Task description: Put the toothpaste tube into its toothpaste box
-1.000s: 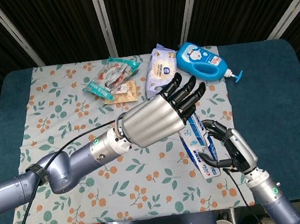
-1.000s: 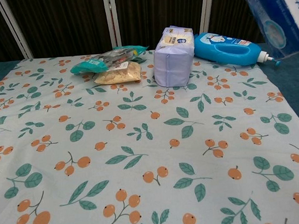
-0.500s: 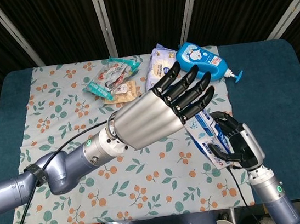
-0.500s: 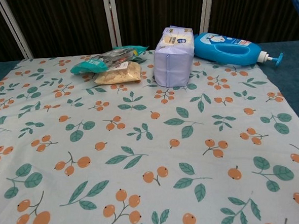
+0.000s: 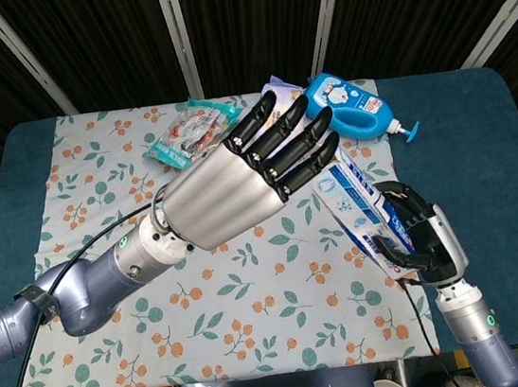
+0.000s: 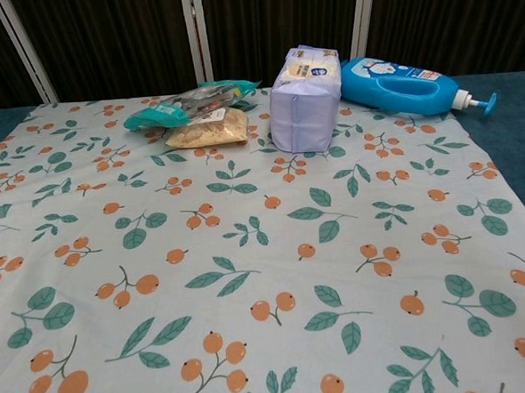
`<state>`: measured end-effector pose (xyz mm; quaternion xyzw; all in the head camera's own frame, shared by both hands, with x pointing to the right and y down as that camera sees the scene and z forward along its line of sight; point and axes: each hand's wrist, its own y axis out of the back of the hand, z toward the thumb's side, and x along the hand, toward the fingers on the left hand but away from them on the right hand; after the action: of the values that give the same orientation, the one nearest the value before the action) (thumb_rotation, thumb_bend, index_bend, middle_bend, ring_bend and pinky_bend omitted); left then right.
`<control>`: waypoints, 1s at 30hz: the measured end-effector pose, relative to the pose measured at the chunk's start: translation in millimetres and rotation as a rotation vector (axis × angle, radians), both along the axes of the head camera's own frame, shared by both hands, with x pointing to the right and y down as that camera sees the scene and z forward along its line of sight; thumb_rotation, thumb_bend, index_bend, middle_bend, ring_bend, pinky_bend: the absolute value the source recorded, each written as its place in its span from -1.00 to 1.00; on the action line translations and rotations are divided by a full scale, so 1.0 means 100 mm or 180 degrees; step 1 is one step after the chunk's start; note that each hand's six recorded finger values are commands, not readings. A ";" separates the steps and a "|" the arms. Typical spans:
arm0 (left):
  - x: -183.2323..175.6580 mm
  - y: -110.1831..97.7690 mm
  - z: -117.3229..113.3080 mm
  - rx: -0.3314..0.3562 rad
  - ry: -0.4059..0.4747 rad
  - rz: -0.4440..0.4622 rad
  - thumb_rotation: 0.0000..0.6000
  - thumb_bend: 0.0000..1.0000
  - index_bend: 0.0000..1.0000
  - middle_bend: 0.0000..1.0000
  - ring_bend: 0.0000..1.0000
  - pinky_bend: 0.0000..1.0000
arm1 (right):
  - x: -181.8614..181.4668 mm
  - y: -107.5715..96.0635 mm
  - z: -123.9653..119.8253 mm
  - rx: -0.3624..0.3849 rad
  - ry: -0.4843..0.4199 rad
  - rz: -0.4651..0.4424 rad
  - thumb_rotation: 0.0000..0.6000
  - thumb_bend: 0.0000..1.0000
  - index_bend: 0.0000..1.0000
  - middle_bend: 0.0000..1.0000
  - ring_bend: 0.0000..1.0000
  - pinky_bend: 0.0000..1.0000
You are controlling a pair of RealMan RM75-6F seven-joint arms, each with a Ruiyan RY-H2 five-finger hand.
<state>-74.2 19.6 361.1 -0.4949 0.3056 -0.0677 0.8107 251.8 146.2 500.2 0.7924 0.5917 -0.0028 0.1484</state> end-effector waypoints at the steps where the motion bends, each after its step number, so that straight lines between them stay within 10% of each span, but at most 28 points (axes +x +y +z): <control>1: 0.00 0.01 0.00 -0.0006 0.0013 0.0010 1.00 -0.86 -0.55 -0.60 -0.55 -0.39 | 0.00 0.00 -0.01 0.0005 -0.0013 0.0007 1.00 -0.35 -0.41 -0.08 -0.12 -0.17; 17: -1.21 0.35 0.67 -0.0634 -0.0031 -0.0470 1.00 -0.86 -0.55 -0.60 -0.55 -0.39 | 0.21 -0.05 0.13 -0.0038 0.0531 0.0033 1.00 -0.35 -0.41 -0.08 -0.12 -0.17; 30: -2.71 1.19 1.52 -0.1662 -0.0025 -0.1113 1.00 -0.86 -0.55 -0.61 -0.55 -0.39 | 0.31 0.17 0.67 -0.0305 0.1260 -0.0003 1.00 -0.35 -0.36 -0.06 -0.08 -0.16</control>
<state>-345.1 138.2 513.1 -0.6260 0.3553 -0.2842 0.6334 282.3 163.4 566.7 0.7687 0.6081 -0.1867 0.0667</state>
